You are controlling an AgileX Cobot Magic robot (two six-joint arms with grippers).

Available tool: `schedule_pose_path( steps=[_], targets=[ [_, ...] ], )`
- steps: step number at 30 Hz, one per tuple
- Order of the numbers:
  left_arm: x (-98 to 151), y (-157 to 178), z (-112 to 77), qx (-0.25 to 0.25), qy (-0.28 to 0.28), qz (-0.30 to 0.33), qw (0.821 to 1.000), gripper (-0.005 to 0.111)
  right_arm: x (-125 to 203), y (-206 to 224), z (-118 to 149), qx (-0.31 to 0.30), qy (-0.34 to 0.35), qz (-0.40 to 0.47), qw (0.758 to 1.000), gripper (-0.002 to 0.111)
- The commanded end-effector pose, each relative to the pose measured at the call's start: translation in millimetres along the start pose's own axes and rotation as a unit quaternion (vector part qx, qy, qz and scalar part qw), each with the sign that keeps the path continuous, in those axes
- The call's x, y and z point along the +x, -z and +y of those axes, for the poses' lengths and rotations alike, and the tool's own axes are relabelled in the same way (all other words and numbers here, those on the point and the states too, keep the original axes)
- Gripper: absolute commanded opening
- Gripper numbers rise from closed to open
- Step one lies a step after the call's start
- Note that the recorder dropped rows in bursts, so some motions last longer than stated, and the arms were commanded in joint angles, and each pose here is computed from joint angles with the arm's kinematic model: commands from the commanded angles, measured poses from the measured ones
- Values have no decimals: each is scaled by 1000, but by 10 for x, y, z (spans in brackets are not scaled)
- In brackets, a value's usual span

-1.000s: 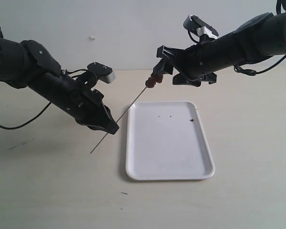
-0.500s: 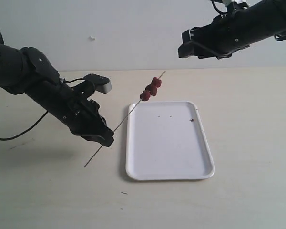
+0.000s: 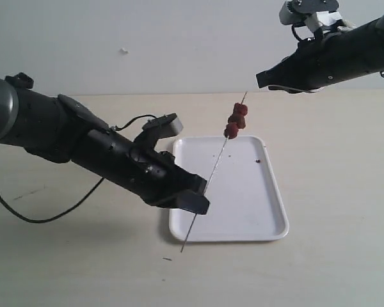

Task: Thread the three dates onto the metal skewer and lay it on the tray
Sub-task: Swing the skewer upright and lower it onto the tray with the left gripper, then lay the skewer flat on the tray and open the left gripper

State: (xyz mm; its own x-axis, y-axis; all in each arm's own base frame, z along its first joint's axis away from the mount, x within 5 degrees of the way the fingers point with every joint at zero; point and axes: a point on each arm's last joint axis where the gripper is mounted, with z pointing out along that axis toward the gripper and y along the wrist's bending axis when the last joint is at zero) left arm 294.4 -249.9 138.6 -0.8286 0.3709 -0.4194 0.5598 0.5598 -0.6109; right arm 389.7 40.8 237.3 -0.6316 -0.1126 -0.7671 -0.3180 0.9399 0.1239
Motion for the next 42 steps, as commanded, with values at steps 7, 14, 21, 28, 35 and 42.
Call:
schedule_pose_path(
  steps=[7,14,21,28,35,42],
  targets=[
    [-37,-243,41,20,168,-39,985,0,-97,198,85,-19,6,-15,1000,0],
    [-63,-359,148,12,231,-41,972,0,-93,245,146,-46,6,-5,999,0],
    [-16,-422,206,8,255,-32,967,4,-93,245,151,-48,3,-5,999,0],
    [-16,-422,205,9,259,-31,965,37,-96,246,157,-52,-4,-6,999,0],
    [-16,-422,205,9,259,-31,965,52,-95,246,159,-53,-4,-5,999,0],
    [-15,-422,203,9,259,-30,965,51,-95,246,159,-53,-4,-5,999,0]
  ],
)
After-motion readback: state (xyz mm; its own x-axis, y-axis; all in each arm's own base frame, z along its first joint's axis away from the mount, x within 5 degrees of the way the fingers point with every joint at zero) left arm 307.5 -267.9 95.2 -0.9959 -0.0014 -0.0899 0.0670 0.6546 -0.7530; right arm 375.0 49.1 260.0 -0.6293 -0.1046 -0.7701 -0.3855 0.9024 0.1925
